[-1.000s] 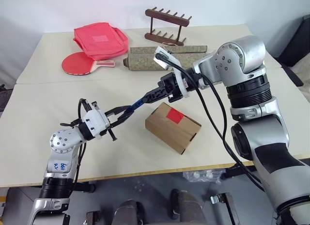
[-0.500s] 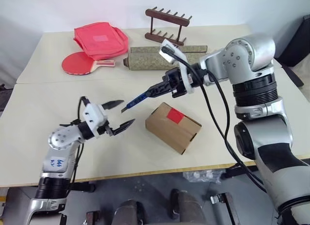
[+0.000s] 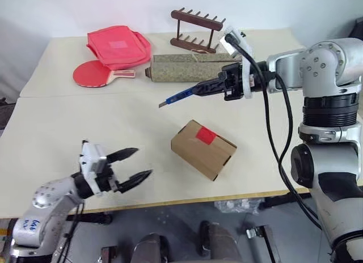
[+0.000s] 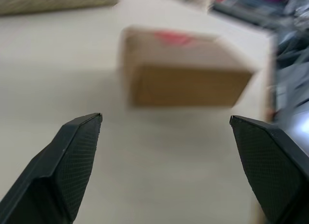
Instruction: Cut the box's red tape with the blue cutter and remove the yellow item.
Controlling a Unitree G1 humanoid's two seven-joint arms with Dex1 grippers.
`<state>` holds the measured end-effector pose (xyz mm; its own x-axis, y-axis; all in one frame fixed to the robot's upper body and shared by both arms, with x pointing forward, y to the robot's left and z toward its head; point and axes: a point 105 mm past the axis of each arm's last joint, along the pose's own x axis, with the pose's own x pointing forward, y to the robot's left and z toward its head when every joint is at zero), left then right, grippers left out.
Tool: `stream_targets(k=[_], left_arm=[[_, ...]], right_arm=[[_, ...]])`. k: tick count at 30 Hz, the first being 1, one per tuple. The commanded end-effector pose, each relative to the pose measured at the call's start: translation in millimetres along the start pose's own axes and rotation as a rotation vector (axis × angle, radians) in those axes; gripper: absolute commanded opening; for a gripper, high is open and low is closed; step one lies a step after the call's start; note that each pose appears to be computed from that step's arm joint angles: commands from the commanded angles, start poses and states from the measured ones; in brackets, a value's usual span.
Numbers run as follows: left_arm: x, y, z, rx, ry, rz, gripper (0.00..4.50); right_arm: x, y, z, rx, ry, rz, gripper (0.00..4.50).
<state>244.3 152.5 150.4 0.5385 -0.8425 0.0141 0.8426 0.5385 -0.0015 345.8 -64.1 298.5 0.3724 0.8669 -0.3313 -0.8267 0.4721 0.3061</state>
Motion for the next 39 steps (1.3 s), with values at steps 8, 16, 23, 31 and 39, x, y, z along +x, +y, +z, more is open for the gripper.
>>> stream_targets(k=[8, 16, 23, 31, 39], left_arm=[[93.0, -14.9, 42.9, 0.165, -0.067, -0.095, 3.93], [115.2, -3.0, 23.8, 0.167, 0.135, -0.168, 1.37], [124.6, 9.3, 19.0, 0.161, 0.268, -0.16, 0.06], [125.4, 11.3, 15.4, 0.17, 0.41, -0.156, 0.06], [126.1, 11.0, 9.2, 0.175, 0.463, -0.154, 0.06]], right_arm=[[-60.8, -7.0, 4.9, -0.171, -0.186, -0.164, 0.16], [-74.7, -4.4, -19.2, -0.317, -0.2, -0.254, 0.16], [-69.4, 0.8, -39.8, -0.363, -0.153, -0.265, 0.16], [-65.1, 1.0, -50.6, -0.38, -0.103, -0.283, 0.16], [-62.5, -10.6, -68.8, -0.401, 0.006, -0.328, 0.16]])
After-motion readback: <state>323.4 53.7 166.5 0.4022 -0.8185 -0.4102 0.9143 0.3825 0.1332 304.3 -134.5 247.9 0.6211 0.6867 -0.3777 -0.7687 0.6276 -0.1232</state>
